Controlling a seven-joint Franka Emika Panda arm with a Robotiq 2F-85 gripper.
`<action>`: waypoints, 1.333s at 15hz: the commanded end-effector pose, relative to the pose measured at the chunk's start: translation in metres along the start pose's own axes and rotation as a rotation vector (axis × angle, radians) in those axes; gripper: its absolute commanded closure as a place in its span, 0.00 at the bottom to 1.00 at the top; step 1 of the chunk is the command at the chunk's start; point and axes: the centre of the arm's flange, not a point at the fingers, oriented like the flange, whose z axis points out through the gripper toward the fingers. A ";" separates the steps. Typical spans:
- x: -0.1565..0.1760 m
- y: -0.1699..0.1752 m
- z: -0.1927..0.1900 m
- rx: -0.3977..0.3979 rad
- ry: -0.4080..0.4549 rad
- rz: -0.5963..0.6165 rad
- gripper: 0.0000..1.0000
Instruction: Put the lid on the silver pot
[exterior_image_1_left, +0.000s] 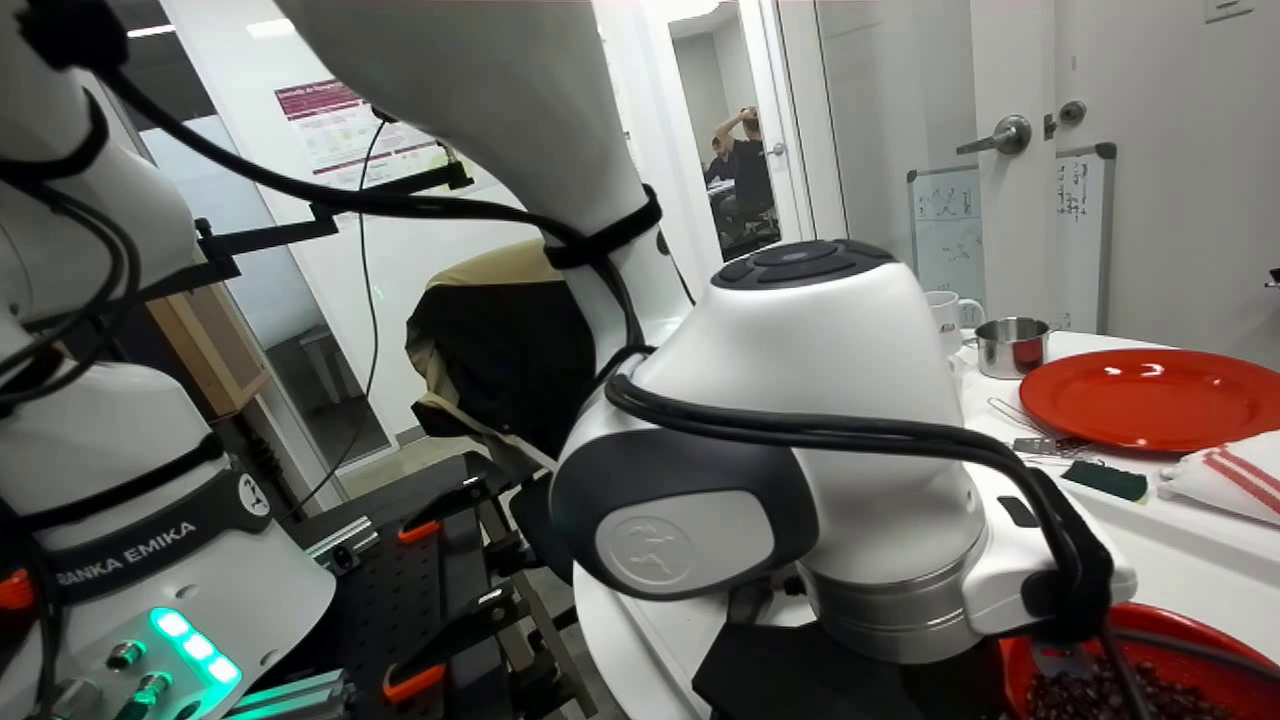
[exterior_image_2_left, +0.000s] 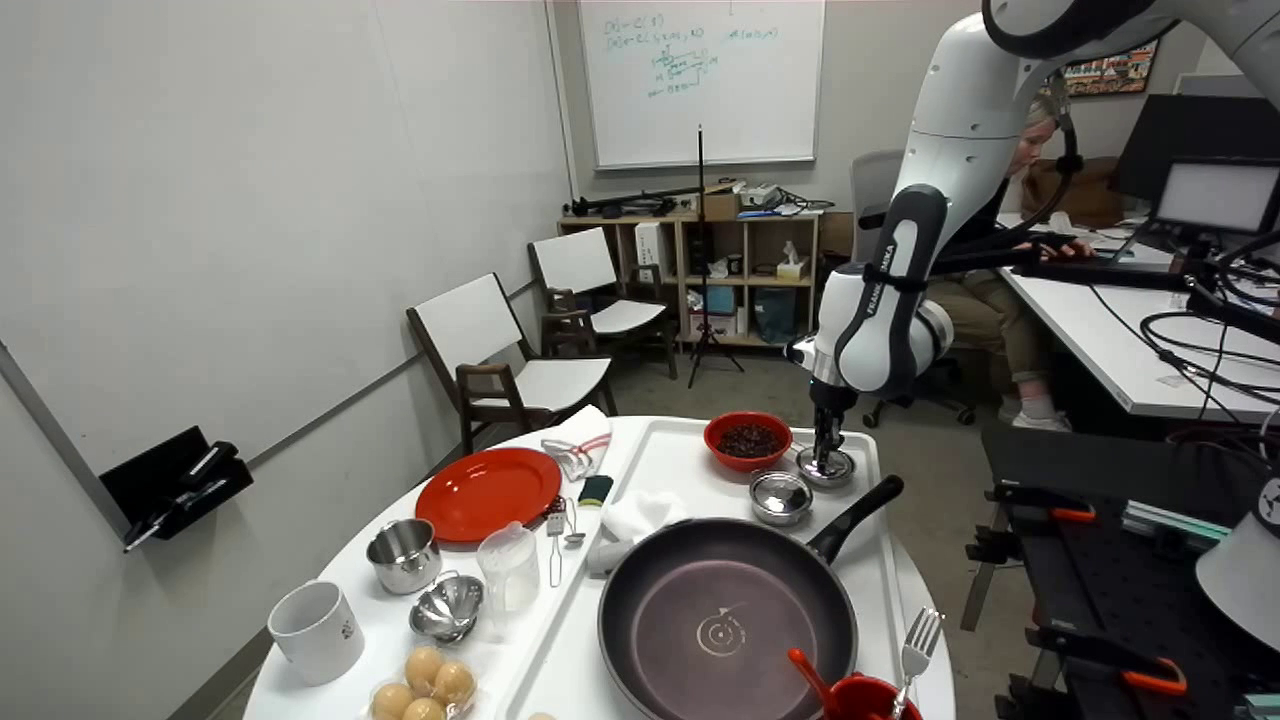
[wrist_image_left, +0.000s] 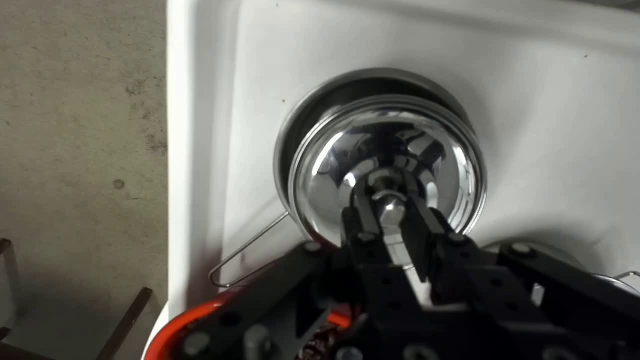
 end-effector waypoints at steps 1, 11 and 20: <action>0.003 0.001 0.003 -0.013 -0.008 -0.001 0.95; -0.004 0.008 0.004 -0.024 -0.021 0.011 0.95; -0.004 0.007 0.004 -0.025 -0.022 0.023 0.12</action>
